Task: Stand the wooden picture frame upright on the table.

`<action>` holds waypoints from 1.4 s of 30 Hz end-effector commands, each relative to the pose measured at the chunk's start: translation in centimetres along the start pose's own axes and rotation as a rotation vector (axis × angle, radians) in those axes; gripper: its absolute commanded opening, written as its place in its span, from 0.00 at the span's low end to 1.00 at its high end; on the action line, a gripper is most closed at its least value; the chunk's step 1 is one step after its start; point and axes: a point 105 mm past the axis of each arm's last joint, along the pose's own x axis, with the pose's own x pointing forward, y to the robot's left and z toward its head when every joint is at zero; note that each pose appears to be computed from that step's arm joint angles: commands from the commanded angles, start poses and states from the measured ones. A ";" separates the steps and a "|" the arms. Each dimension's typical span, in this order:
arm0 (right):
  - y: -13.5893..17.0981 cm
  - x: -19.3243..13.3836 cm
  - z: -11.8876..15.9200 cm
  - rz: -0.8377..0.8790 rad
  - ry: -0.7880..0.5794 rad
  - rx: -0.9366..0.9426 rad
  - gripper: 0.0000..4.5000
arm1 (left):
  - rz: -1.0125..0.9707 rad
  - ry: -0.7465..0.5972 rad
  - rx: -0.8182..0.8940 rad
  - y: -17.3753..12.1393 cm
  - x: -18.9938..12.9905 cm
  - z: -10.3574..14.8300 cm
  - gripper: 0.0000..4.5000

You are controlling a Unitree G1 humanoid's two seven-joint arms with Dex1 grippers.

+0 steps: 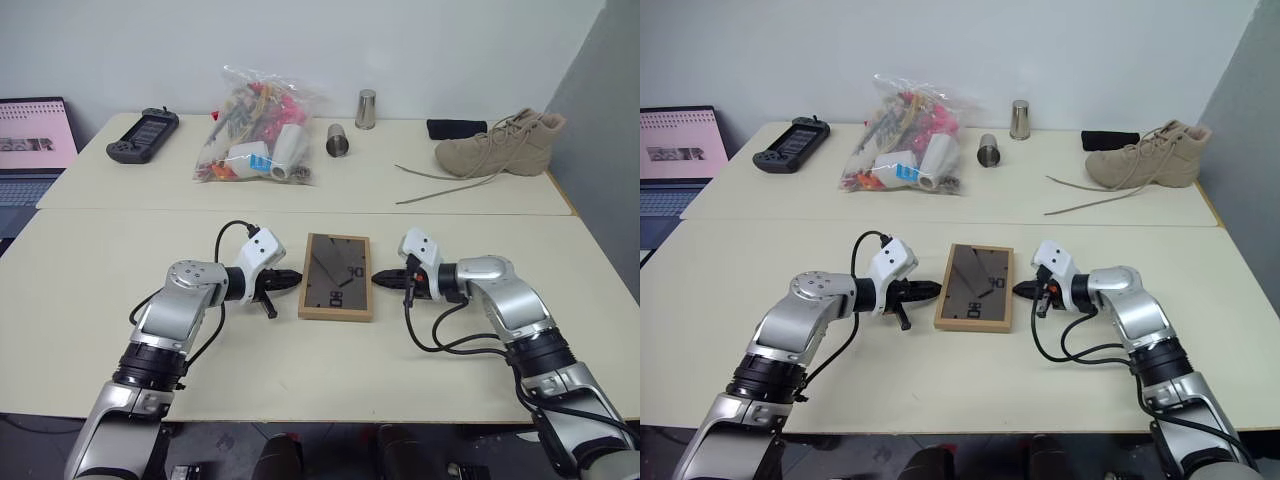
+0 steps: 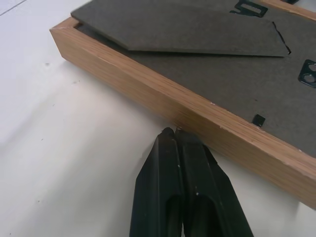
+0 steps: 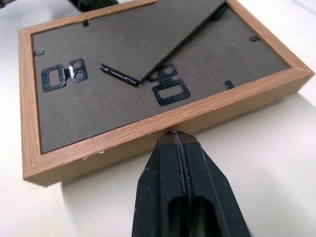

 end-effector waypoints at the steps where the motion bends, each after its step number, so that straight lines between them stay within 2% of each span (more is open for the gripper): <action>1: 1.8 0.0 2.4 0.088 -0.084 -0.043 0.00 | -0.093 -0.046 0.046 -2.0 0.1 1.8 0.01; 8: 0.9 -1.2 1.0 0.044 -0.030 -0.034 0.00 | -0.158 0.041 0.087 -3.5 -0.9 0.0 0.01; 16: 0.4 -2.0 0.1 0.029 0.010 -0.035 0.00 | -0.050 0.095 0.106 -0.9 -1.8 -1.3 0.01; 19: -0.3 -2.3 -0.4 -0.006 0.035 -0.047 0.00 | 0.002 0.061 0.037 0.4 -2.6 -1.2 0.01; 23: -1.1 -2.5 -0.6 -0.036 0.054 -0.070 0.00 | -0.140 -0.056 -0.229 -0.9 -4.4 0.3 0.13; 25: -1.4 -2.4 -0.7 -0.041 0.067 -0.099 0.00 | -0.216 -0.082 -0.371 -1.5 -5.7 0.8 0.22; 27: -1.5 -2.2 -0.7 -0.044 0.071 -0.113 0.00 | -0.279 -0.090 -0.564 -1.7 -7.0 0.9 0.33; 30: -1.6 -2.3 -0.7 -0.046 0.068 -0.116 0.00 | -0.312 -0.079 -0.737 -1.7 -7.3 0.8 0.47; 36: -1.3 -2.3 -0.8 -0.042 0.071 -0.119 0.00 | -0.296 -0.058 -0.880 -1.2 -6.0 -0.6 0.76; 42: -1.1 -2.5 -0.9 -0.043 0.075 -0.115 0.00 | -0.323 -0.023 -0.957 -2.1 -5.2 -1.3 0.99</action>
